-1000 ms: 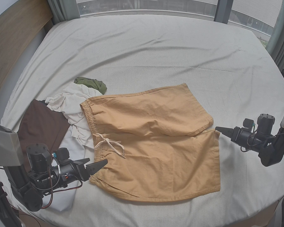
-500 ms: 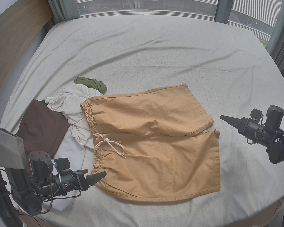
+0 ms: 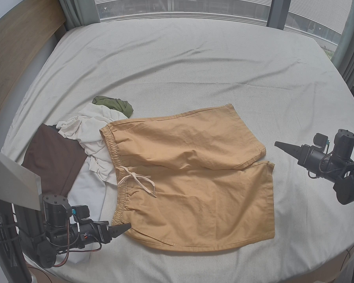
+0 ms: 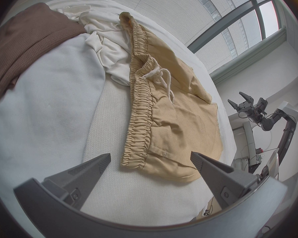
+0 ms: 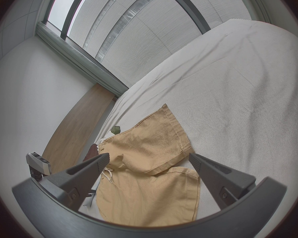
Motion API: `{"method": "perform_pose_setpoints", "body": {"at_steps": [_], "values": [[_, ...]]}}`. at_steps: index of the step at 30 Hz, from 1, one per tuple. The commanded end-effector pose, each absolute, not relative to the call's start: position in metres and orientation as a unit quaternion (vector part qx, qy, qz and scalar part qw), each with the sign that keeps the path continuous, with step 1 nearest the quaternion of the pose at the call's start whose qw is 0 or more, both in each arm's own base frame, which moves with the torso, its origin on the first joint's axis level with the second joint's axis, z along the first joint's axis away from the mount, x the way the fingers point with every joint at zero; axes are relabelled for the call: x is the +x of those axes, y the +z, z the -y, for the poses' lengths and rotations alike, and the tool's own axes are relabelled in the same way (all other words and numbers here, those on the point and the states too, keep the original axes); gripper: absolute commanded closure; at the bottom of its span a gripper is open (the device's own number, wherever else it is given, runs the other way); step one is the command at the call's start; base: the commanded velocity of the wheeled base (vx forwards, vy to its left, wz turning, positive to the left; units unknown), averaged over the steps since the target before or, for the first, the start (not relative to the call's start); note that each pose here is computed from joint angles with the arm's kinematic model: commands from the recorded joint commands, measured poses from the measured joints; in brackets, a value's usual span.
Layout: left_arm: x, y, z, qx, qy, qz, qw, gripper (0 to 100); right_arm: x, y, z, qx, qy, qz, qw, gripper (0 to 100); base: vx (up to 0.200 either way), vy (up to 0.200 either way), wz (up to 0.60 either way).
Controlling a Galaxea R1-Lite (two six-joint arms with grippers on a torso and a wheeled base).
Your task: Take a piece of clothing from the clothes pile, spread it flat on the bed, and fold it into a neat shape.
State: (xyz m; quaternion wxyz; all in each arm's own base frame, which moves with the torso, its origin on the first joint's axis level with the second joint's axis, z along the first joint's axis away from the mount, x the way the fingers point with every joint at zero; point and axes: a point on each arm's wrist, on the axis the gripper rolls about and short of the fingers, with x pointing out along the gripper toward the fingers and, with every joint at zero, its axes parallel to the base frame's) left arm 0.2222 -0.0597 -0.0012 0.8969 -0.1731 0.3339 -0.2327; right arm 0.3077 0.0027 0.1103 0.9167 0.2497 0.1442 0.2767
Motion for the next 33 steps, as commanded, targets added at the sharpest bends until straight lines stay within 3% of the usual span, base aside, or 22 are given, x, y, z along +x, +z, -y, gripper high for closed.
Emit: {"method": "perform_pose_setpoints", "body": {"at_steps": [1,16,17,33], "values": [[0.226,-0.006,0.06,-0.175,-0.231,-0.339,0.895,0,0.308,0.111,-0.003,0.249,0.277,-0.143,0.917,0,0.0,0.0,0.0],[0.236,-0.018,0.063,-0.175,-0.229,-0.344,0.894,0,0.308,0.11,-0.003,0.25,0.277,-0.144,0.917,0,0.0,0.0,0.0],[0.236,-0.017,0.063,-0.175,-0.229,-0.342,0.894,100,0.308,0.11,-0.003,0.25,0.277,-0.144,0.917,0,0.0,0.0,0.0],[0.237,0.009,0.061,-0.188,-0.235,-0.297,0.906,100,0.301,0.102,-0.007,0.248,0.279,-0.162,0.913,0,0.0,0.0,0.0]]}}
